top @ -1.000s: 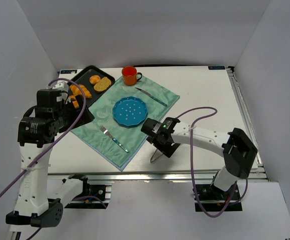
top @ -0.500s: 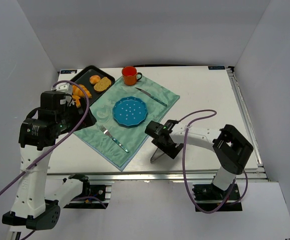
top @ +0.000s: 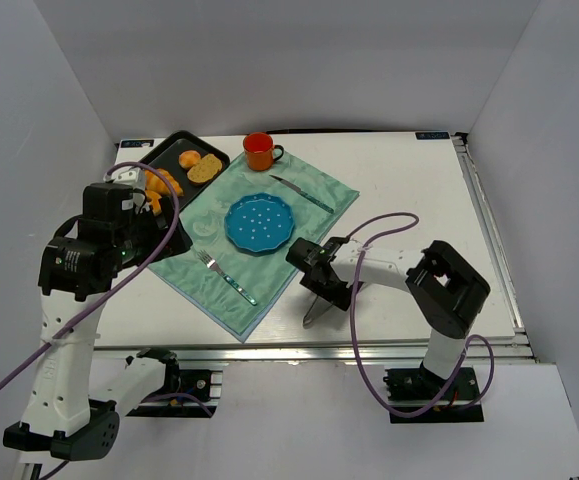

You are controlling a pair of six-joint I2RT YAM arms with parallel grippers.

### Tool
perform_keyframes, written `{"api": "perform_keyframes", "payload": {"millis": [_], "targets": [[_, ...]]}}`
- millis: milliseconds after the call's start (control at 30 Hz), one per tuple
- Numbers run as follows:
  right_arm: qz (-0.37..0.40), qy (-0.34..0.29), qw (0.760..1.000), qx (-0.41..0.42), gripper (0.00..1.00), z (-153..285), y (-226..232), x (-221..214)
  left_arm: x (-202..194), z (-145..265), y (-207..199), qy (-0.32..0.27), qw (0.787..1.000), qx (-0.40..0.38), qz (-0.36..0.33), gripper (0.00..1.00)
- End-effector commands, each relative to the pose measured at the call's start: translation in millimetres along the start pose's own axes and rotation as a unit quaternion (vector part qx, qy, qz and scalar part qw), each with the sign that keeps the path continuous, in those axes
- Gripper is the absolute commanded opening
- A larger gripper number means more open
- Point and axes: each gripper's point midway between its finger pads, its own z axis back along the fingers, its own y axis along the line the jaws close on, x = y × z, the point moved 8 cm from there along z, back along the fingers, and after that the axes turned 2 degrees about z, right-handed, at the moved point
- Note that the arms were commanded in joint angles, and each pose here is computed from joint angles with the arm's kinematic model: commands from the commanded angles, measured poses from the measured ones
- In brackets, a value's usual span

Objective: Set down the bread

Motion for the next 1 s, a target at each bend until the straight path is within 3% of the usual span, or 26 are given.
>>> {"api": "perform_keyframes", "payload": {"millis": [0,367,567,733,967], "targets": [[-0.034,-0.008,0.999,0.017,0.89,-4,8,3,-13,4,7,0.026,0.999,0.018,-0.008,0.98],[-0.072,0.016,0.997,0.002,0.84,-13,-1,-7,-14,1,7,0.032,0.999,0.019,-0.008,0.98],[-0.079,0.004,0.997,-0.004,0.72,-7,-3,-2,-12,1,6,0.034,0.999,0.018,-0.010,0.98],[-0.050,-0.029,0.998,0.014,0.53,19,-3,15,-8,0,2,0.032,0.999,0.015,-0.011,0.98],[0.042,-0.069,0.993,0.084,0.50,108,-12,52,10,3,-8,0.013,1.000,-0.002,-0.008,0.98]]}}
